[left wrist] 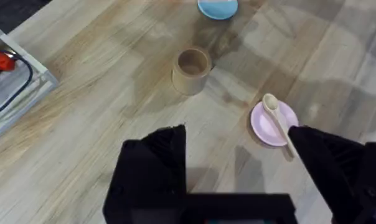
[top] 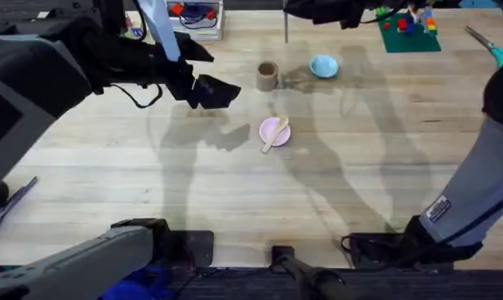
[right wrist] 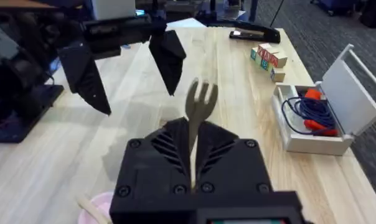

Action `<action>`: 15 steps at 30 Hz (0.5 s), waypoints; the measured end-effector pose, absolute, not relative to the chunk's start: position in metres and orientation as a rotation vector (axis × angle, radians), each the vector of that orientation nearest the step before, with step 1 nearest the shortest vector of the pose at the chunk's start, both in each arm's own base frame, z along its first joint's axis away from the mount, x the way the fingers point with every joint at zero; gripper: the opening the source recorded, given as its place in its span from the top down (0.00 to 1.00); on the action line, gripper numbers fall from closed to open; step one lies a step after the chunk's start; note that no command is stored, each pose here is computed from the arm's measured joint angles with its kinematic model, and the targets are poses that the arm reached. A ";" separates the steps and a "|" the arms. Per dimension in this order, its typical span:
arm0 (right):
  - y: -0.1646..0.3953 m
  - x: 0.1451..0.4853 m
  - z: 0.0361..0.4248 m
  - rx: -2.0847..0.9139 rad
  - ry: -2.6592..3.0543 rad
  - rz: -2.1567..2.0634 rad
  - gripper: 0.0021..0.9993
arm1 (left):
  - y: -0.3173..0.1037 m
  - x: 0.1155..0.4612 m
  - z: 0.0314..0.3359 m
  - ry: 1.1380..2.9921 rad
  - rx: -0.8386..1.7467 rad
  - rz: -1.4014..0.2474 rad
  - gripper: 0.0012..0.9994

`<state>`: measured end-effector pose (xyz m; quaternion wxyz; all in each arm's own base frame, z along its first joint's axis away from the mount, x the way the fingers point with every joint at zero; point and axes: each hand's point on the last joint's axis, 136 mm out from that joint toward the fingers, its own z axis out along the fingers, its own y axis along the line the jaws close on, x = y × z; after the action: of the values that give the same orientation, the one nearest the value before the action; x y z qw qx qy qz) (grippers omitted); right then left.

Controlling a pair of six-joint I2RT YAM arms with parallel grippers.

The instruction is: Pick up a utensil and set it on the pink plate, then put the other utensil in the container.

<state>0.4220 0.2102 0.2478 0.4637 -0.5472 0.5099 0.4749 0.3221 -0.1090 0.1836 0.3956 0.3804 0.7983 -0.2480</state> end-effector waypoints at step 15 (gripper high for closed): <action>0.238 0.424 0.230 -1.415 1.160 1.158 0.97 | -0.109 0.322 0.184 2.024 0.964 -0.629 0.01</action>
<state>0.4242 0.2383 0.2303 0.4688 -0.5772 0.4732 0.4723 0.3221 -0.1090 0.1836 0.3956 0.3804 0.7983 -0.2480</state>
